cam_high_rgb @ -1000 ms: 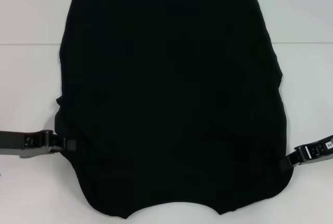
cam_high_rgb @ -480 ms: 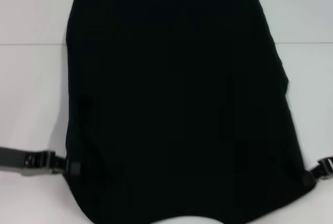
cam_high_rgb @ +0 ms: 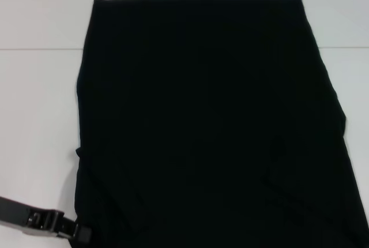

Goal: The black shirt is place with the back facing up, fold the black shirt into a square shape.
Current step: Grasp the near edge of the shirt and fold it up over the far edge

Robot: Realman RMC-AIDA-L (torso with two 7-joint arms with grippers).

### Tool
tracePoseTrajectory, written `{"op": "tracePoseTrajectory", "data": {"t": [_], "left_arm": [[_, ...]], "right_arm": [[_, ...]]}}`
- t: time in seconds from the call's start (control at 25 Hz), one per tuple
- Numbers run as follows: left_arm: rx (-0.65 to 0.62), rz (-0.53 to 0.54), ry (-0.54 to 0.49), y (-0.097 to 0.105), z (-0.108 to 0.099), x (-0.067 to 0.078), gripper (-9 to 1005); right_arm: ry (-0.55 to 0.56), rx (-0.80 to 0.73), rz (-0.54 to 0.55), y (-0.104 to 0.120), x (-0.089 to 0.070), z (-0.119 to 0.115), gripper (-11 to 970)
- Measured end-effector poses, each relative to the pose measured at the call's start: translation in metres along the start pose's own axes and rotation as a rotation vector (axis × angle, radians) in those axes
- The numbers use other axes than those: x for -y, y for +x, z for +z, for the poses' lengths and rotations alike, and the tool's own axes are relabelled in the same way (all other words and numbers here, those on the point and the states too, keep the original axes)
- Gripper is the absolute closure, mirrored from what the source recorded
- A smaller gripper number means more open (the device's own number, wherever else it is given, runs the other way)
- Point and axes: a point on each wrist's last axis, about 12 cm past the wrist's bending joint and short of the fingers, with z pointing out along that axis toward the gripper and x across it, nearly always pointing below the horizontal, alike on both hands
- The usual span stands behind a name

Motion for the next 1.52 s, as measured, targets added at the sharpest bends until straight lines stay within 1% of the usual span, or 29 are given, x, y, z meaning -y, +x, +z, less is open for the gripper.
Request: {"op": "tracePoseTrajectory", "data": {"t": [0.2,0.32,0.4,0.52,0.72,0.76,0.8,0.88,0.96,1.0,1.04,1.16,1.32,1.44,1.52], "left_arm": [[-0.031,0.006,0.029,0.003,0.001,0.004,849],[-0.008,0.021,0.031,-0.005,-0.001,0.006,846],[0.032,0.024,0.016,-0.020,-0.001,0.008,844],[0.105,0.002,-0.017,-0.044,0.001,0.010,841],[0.262,-0.029,-0.057,-0.088,0.002,0.017,835],[0.322,-0.044,-0.082,-0.106,0.002,0.020,834],[0.322,-0.044,-0.082,-0.106,0.002,0.020,833],[0.368,-0.049,-0.110,-0.122,0.003,0.024,831],[0.410,-0.053,-0.146,-0.137,0.006,0.028,828],[0.445,-0.063,-0.205,-0.149,0.013,0.029,827],[0.445,-0.063,-0.205,-0.149,0.013,0.029,826],[0.484,-0.079,-0.294,-0.158,0.026,0.028,823],[0.502,-0.067,-0.334,-0.161,0.035,0.029,818],[0.519,-0.058,-0.343,-0.165,0.034,0.032,815],[0.548,-0.053,-0.353,-0.170,0.032,0.033,813]], "right_arm": [[-0.013,0.019,0.011,0.004,0.001,-0.001,896],[-0.023,0.072,-0.004,-0.005,0.000,-0.007,895],[-0.038,0.128,-0.023,-0.016,-0.002,-0.013,895],[-0.062,0.229,-0.044,-0.037,-0.006,-0.024,895],[-0.078,0.401,-0.062,-0.072,-0.012,-0.042,895],[-0.072,0.439,-0.063,-0.079,-0.013,-0.047,895],[-0.067,0.476,-0.064,-0.087,-0.015,-0.051,895],[-0.060,0.539,-0.062,-0.101,-0.018,-0.056,895],[-0.047,0.583,-0.056,-0.115,-0.021,-0.055,895],[-0.019,0.617,-0.042,-0.125,-0.022,-0.049,895],[-0.019,0.617,-0.042,-0.125,-0.022,-0.049,895],[0.034,0.658,-0.003,-0.138,-0.021,-0.028,895],[0.098,0.701,0.023,-0.148,-0.021,-0.010,896],[0.121,0.733,0.025,-0.152,-0.023,-0.008,896],[0.135,0.771,0.031,-0.157,-0.023,-0.013,896]]}}
